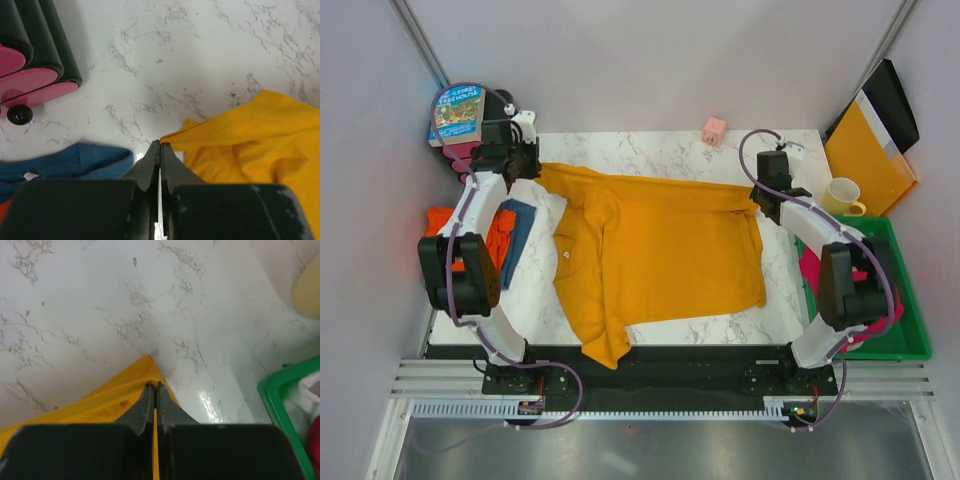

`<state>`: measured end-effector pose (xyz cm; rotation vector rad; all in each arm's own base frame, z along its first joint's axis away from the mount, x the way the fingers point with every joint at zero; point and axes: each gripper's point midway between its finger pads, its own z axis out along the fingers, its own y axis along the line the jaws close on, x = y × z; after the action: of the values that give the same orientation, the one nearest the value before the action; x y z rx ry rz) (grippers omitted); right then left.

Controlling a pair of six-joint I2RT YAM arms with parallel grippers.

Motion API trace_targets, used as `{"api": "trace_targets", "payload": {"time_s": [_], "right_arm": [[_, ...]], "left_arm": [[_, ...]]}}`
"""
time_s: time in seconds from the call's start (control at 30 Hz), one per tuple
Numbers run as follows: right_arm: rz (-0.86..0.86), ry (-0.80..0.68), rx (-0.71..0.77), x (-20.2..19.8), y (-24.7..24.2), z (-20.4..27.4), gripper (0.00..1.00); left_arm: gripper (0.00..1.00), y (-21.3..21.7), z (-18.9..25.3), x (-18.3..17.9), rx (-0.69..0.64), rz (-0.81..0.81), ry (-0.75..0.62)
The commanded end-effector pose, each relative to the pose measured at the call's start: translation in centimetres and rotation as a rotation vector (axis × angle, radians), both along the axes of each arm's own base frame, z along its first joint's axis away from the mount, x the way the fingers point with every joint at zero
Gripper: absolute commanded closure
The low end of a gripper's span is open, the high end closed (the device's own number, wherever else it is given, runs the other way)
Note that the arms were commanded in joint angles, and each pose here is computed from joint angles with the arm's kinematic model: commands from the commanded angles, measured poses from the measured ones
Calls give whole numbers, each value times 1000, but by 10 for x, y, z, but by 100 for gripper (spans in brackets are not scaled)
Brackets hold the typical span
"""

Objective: Fold and stack the t-shirts
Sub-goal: Flatten out the tshirt

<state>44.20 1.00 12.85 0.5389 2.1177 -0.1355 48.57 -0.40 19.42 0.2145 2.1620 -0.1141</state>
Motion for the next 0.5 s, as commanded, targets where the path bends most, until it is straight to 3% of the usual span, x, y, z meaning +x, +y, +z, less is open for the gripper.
{"api": "trace_targets", "payload": {"time_s": [0.0,0.13,0.2,0.37,0.47], "right_arm": [[-33,-147,25,53,0,39,100],[-67,-145,1,75,-7,39,100],[-87,-177,-9,86,-11,52,100],[-102,-234,-7,108,-12,78,100],[-105,-229,-11,118,-12,75,100]], "left_arm": [[98,14,48,52,98,49,-185],[98,20,43,78,187,90,-185],[98,4,62,91,212,80,-227],[98,2,83,120,174,111,-246],[98,-8,74,130,180,92,-230]]}}
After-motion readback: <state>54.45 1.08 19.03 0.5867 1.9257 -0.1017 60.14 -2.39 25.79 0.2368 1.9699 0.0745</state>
